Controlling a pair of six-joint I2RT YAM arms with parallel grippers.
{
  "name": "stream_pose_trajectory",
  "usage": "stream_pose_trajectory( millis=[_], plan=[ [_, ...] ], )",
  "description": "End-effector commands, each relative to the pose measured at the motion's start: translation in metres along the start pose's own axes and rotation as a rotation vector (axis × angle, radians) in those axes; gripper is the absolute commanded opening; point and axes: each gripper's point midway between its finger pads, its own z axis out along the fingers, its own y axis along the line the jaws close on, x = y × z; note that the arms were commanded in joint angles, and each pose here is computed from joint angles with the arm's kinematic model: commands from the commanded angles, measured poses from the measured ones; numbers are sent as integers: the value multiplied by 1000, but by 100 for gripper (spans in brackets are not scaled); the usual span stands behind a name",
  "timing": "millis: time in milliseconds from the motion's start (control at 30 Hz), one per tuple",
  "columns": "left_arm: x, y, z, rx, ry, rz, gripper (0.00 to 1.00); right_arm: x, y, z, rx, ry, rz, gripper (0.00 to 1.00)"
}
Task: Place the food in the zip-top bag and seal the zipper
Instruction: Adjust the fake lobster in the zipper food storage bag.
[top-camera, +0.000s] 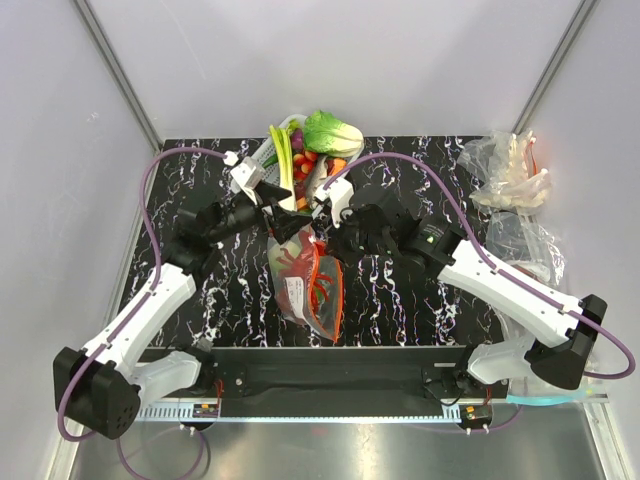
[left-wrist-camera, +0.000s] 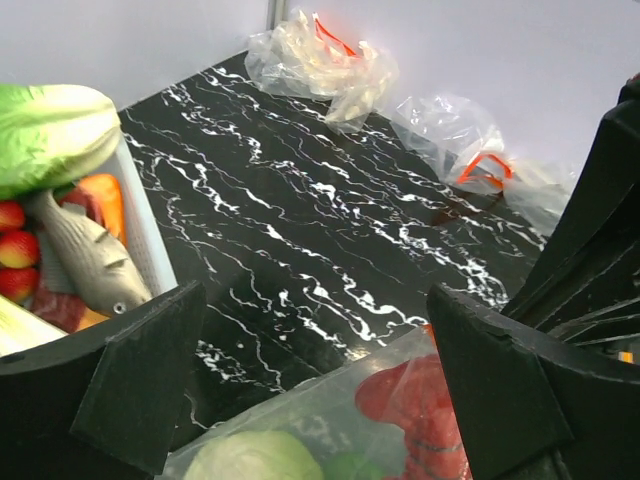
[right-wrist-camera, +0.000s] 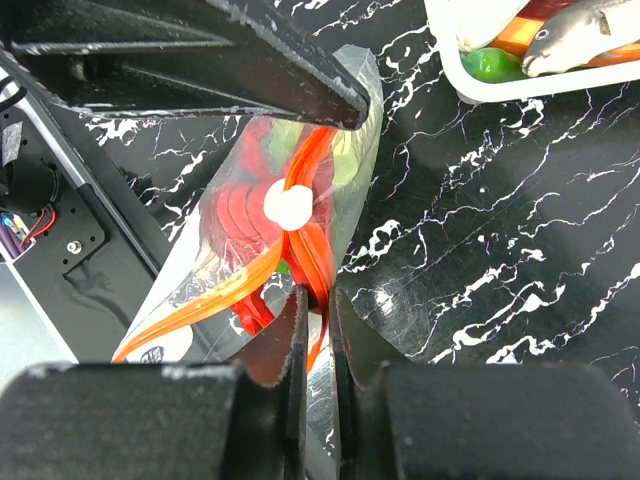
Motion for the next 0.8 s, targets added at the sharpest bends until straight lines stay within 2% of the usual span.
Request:
stream_pose_trajectory(
  millis=[0,133,300,367,433,467,533,567,600,767],
  plan=[
    [-12,-15,-3,34,-23,-81,99,-19,6,-14,-25,-63,-30,0],
    [-16,-22,-4,60,-42,-126,99,-18,6,-14,-25,-63,-30,0],
    [-18,-26,-10,122,-49,-19,99,-17,7,-16,-31,-57,-30,0],
    [-20,-29,-18,208,-54,27,99,-17,8,-18,-35,-56,-34,0],
    [-12,-20,-19,245,-46,-5,99,-17,7,-19,-37,-55,-35,0],
    [-19,-21,-27,319,-73,55,99,-17,8,-20,-39,-53,-38,0],
    [-7,-16,-29,375,-61,-9,99,-18,9,-21,-46,-52,-35,0],
    [-12,-19,-35,434,-87,78,99,-18,10,-22,-48,-51,-38,0],
    [-2,-16,-33,465,-55,13,99,-19,11,-24,-55,-53,-43,0],
    [5,-26,-35,628,-19,8,99,-17,14,-26,-84,-42,-80,0]
  ],
)
